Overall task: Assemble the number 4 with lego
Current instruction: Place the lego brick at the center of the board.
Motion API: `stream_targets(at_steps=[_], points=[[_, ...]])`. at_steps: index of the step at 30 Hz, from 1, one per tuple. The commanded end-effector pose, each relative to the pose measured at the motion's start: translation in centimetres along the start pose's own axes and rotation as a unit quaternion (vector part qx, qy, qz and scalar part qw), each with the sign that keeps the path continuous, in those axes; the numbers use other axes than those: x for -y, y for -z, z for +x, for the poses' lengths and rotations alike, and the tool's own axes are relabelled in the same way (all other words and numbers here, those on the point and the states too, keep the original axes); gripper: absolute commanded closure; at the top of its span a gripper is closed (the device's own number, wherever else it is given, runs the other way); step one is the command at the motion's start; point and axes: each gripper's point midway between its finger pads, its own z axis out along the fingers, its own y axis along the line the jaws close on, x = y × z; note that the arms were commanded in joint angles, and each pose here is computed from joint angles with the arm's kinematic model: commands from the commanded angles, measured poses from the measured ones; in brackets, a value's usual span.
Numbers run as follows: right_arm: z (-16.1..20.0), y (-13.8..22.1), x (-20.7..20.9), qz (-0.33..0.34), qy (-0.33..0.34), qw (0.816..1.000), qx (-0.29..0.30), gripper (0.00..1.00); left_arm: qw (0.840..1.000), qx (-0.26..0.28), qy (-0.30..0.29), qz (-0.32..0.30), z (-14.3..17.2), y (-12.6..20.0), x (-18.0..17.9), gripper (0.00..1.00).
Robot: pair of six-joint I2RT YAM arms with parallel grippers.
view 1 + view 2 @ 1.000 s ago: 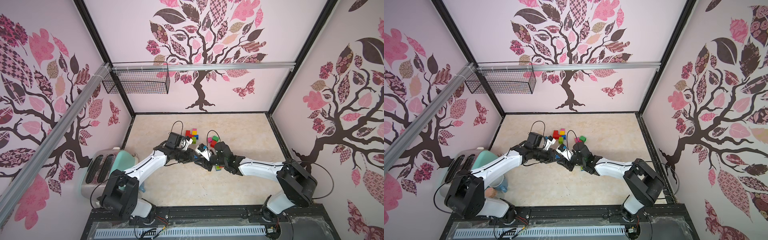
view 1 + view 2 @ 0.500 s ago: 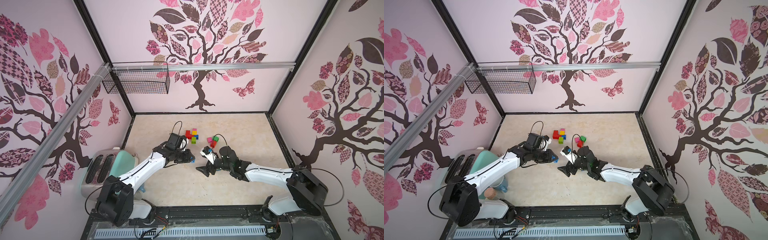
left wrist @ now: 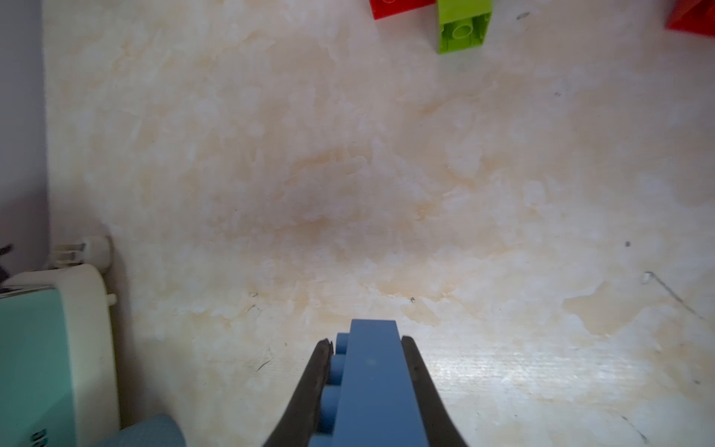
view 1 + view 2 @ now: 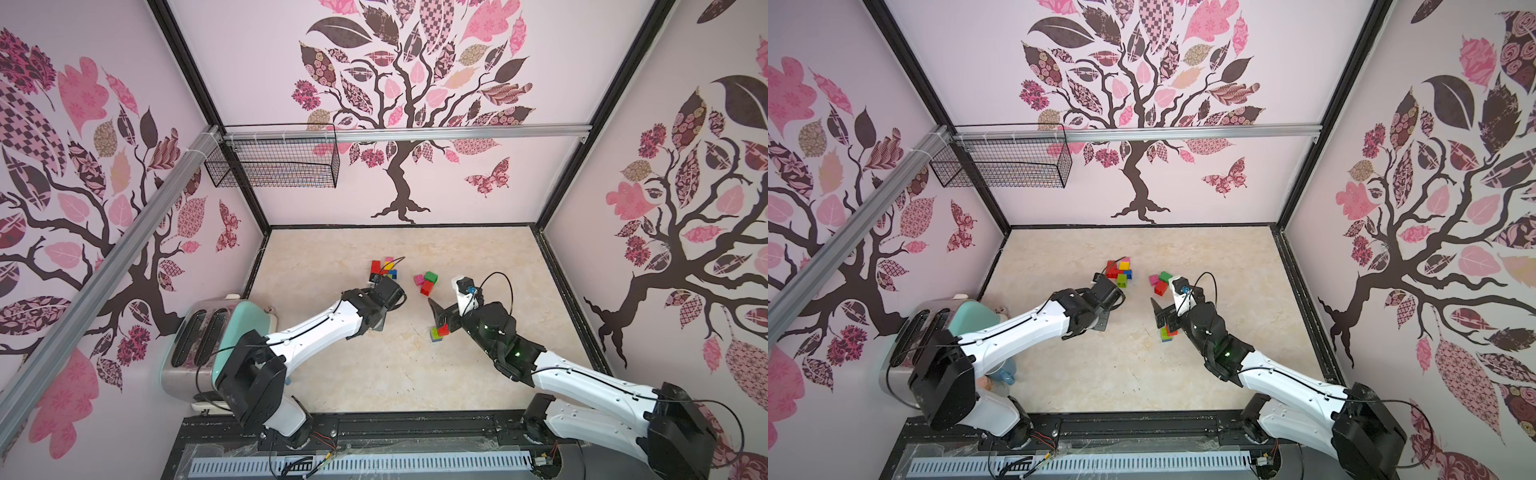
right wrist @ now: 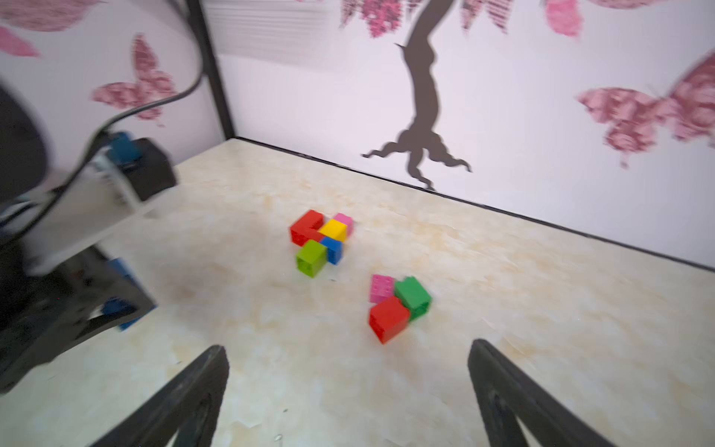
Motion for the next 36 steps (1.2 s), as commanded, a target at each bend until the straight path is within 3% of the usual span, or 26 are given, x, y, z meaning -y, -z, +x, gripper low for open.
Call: stream_targets(at_steps=[1, 4, 9, 18, 20, 24, 29, 36], points=[[-0.2, -0.1, 4.8, 0.126, -0.072, 0.989, 0.001, 0.00, 0.995, 0.005, -0.031, -0.097, -0.9, 0.0, -1.6, 1.00], [-0.2, -0.1, 5.5, 0.142, -0.106, 0.984, 0.009, 0.01, 0.987, -0.013, -0.059, -0.148, -0.2, -1.0, -1.3, 1.00], [0.4, -0.2, 6.0, 0.157, -0.096, 0.983, -0.009, 0.00, 0.974, -0.045, -0.102, -0.196, 1.5, -2.8, -0.3, 0.99], [1.0, -0.2, 6.0, 0.156, -0.089, 0.983, -0.033, 0.00, 0.963, -0.091, -0.135, -0.215, 3.7, -5.3, 1.2, 0.88], [1.0, -0.2, 6.0, 0.155, -0.087, 0.984, -0.034, 0.00, 0.961, -0.091, -0.142, -0.221, 3.7, -5.3, 1.4, 0.81], [1.0, -0.1, 6.0, 0.156, -0.099, 0.982, -0.035, 0.01, 0.960, -0.085, -0.151, -0.220, 3.4, -5.0, 1.7, 0.51], [1.0, -0.2, 5.9, 0.153, -0.104, 0.982, -0.035, 0.00, 0.972, -0.088, -0.139, -0.166, 2.9, -4.5, 3.2, 0.41], [1.6, -0.5, 6.2, 0.166, -0.072, 0.982, -0.051, 0.01, 0.996, -0.050, -0.073, -0.015, 0.4, -1.5, 6.3, 0.24]])
